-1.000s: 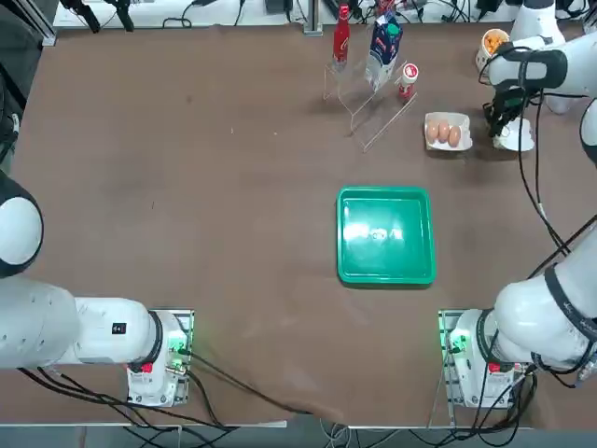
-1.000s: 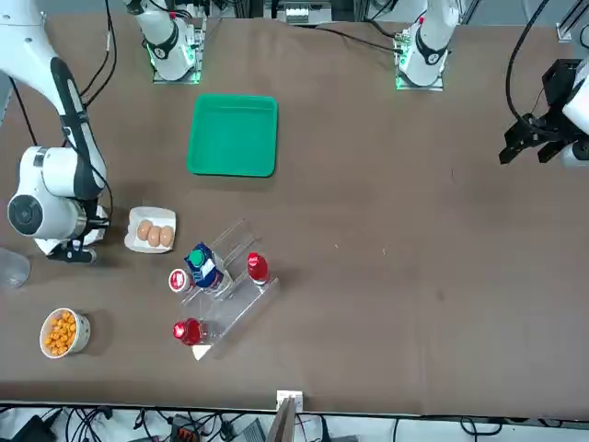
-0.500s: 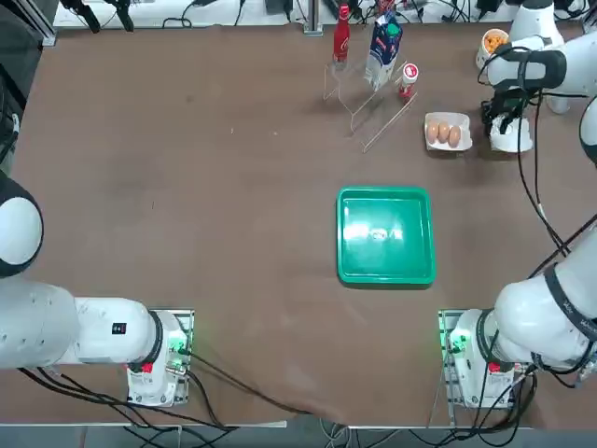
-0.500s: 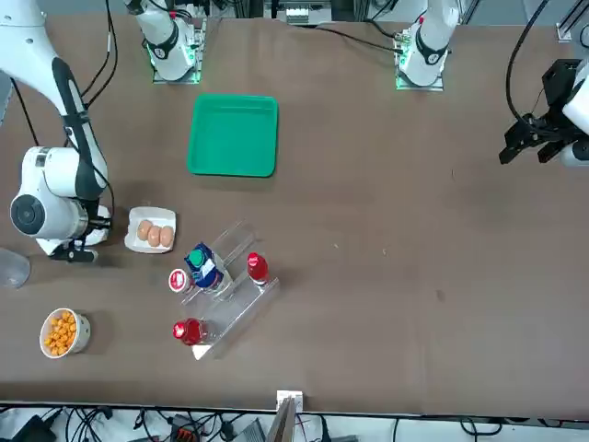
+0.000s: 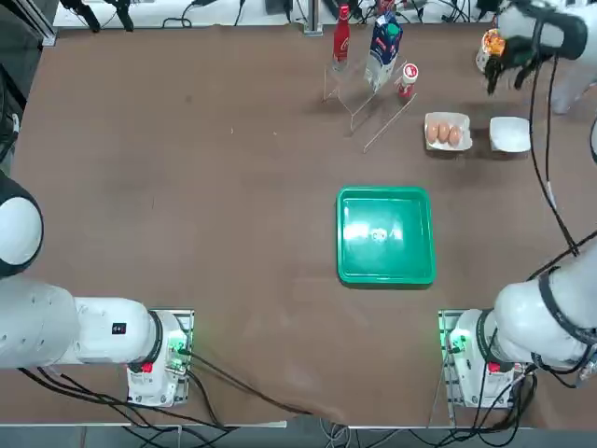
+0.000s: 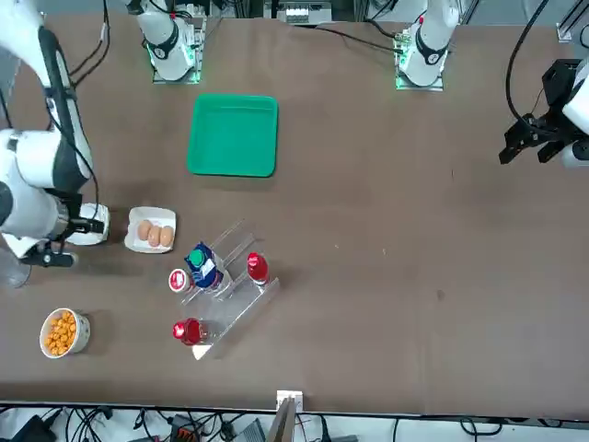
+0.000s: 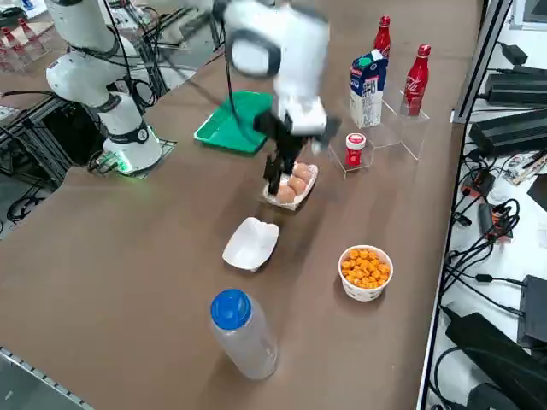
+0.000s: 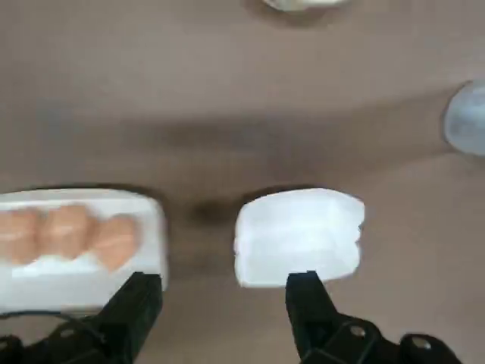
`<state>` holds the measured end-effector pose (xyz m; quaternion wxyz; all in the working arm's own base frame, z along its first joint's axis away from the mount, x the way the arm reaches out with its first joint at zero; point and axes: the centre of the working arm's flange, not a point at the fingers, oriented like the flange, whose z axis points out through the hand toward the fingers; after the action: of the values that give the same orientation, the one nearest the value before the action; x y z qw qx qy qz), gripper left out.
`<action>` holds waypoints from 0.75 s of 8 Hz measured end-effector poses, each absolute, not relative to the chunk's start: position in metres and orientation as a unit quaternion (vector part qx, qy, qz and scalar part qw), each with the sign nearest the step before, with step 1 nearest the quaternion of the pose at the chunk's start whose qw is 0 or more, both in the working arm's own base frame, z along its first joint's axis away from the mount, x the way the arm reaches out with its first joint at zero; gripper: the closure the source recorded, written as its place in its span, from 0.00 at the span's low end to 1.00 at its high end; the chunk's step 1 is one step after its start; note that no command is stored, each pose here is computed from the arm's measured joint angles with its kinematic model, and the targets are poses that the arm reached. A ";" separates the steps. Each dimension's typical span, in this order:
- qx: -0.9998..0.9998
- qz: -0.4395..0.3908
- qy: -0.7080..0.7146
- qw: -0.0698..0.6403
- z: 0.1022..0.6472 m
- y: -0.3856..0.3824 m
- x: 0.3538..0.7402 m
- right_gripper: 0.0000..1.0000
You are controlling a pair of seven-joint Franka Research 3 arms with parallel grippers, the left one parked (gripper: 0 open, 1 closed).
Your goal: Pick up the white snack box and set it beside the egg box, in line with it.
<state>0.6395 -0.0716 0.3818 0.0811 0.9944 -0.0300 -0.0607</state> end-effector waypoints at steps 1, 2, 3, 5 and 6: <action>0.997 -0.047 -0.044 0.039 0.438 -0.052 0.637 0.00; 0.998 -0.049 -0.045 0.008 0.493 -0.041 0.629 0.00; 0.997 -0.063 -0.036 -0.011 0.542 -0.037 0.616 0.00; 0.995 -0.100 -0.013 -0.025 0.618 -0.034 0.585 0.00; 0.995 -0.094 -0.001 -0.022 0.641 -0.026 0.575 0.00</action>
<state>0.5753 -0.0257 0.6413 -0.0224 0.9953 -0.0012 -0.0938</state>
